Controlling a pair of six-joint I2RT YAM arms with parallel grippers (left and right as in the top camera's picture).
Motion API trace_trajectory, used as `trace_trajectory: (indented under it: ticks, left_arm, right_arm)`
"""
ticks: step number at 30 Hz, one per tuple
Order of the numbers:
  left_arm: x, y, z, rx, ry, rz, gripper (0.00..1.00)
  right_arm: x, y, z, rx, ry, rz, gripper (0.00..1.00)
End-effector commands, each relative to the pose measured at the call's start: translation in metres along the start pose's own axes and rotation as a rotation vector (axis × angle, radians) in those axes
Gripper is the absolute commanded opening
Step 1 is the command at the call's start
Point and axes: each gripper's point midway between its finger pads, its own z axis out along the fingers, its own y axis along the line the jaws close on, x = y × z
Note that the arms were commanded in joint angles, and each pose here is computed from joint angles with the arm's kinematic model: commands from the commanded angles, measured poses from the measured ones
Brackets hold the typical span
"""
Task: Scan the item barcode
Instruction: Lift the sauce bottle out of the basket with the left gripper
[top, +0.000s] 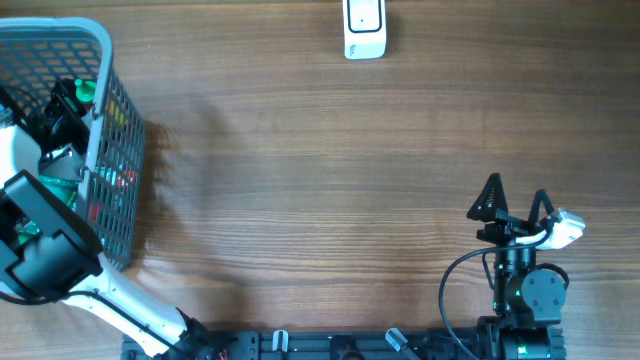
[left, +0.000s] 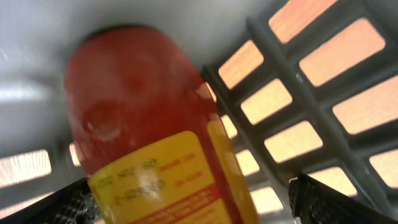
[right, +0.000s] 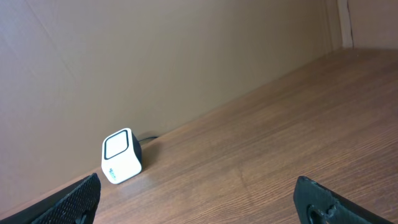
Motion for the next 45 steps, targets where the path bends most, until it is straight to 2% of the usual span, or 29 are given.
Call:
trace_trajectory:
  ticks: [1,4,7,11,12,13,16,20,24,29,35,41,44,45]
  left_arm:
    - [0.024,-0.004,-0.005,0.016,0.140,0.020,1.00]
    - [0.032,-0.004,-0.006,0.018,0.188,0.039,1.00]
    - [0.025,-0.003,-0.004,0.019,0.153,0.101,1.00]
    - [0.024,-0.001,0.001,0.011,0.139,0.140,0.74]
    - [0.024,-0.001,0.001,0.012,0.141,0.144,0.64]
    - [0.024,-0.001,0.001,0.012,0.141,0.144,0.58]
    - [0.027,-0.002,0.001,0.019,0.157,0.150,0.47]
    - [0.048,-0.018,-0.008,0.086,0.278,0.224,0.34]
    - [0.067,-0.037,-0.032,0.157,0.334,0.276,0.31]
    - [0.101,-0.065,-0.081,0.270,0.313,0.384,0.34]
    - [0.166,-0.075,-0.143,0.376,0.289,0.551,0.35]
    - [0.251,-0.060,-0.196,0.464,0.294,0.750,0.36]
    - [0.310,-0.037,-0.196,0.472,0.340,0.899,0.36]
    - [0.345,-0.019,-0.186,0.465,0.381,1.005,0.38]
  right_arm:
    - [-0.003,-0.001,-0.001,0.008,-0.016,0.002,1.00]
    - [-0.003,-0.001,-0.001,0.008,-0.016,0.002,1.00]
    - [-0.003,-0.001,-0.001,0.008,-0.017,0.002,1.00]
    - [-0.003,-0.001,-0.001,0.008,-0.017,0.003,1.00]
    - [-0.003,-0.001,-0.001,0.008,-0.016,0.003,1.00]
    - [-0.003,-0.001,-0.001,0.008,-0.016,0.002,1.00]
    - [-0.003,-0.001,-0.001,0.008,-0.016,0.002,1.00]
    - [-0.003,-0.001,-0.001,0.008,-0.017,0.002,1.00]
    - [-0.003,-0.001,-0.001,0.008,-0.016,0.002,1.00]
    - [-0.002,-0.001,0.000,0.010,-0.012,0.001,1.00]
    - [-0.002,-0.001,0.000,0.010,-0.012,0.001,1.00]
    - [-0.002,-0.001,0.000,0.010,-0.012,0.001,1.00]
    - [-0.002,-0.001,0.000,0.010,-0.012,0.001,1.00]
    - [-0.002,-0.001,0.000,0.010,-0.012,0.001,1.00]
